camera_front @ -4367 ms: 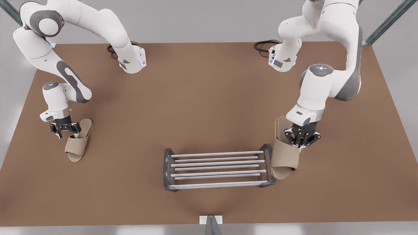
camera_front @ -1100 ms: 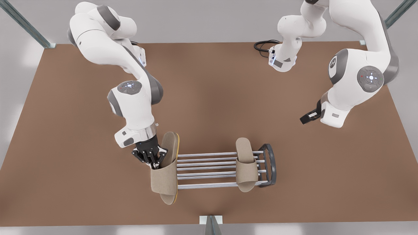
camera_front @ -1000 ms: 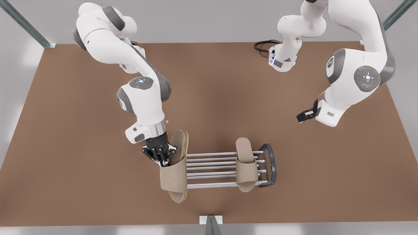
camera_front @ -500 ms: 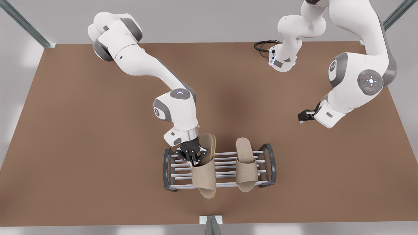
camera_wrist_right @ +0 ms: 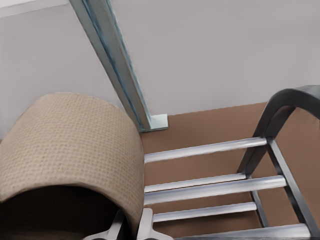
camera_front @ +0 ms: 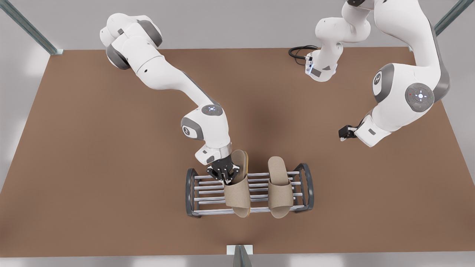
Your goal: Place the right shoe on the shoe rack with the right arm, and place the left shoe on the shoe rack with the left arm
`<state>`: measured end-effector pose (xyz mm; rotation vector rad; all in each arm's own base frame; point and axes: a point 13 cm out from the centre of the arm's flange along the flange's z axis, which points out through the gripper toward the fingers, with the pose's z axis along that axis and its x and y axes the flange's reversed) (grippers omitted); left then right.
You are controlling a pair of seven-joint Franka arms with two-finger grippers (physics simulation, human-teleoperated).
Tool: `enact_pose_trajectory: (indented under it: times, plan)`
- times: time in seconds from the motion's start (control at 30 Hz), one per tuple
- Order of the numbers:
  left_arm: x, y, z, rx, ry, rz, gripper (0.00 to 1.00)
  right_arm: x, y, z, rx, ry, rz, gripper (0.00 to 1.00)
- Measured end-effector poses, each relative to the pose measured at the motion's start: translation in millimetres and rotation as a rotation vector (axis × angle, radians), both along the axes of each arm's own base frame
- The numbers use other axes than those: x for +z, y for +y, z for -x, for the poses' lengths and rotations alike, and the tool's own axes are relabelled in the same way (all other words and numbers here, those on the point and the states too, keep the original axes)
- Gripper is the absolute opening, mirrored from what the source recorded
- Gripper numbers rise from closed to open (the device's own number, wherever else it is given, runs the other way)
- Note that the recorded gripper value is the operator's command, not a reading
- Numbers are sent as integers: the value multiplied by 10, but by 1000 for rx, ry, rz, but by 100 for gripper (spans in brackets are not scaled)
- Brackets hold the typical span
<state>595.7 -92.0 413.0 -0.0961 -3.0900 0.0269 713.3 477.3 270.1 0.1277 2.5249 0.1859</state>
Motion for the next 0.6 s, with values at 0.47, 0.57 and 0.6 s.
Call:
enact_pose_trajectory:
  times: [0.47,0.57,0.6]
  plan:
    - [7,-28,8,-51,-2,2,100,-458,-154,78,15,3,60,100]
    - [16,-36,9,-58,-4,3,100,-434,-149,76,15,-3,55,100]
    - [20,-37,10,-60,-4,3,100,-428,-148,87,16,-4,55,100]
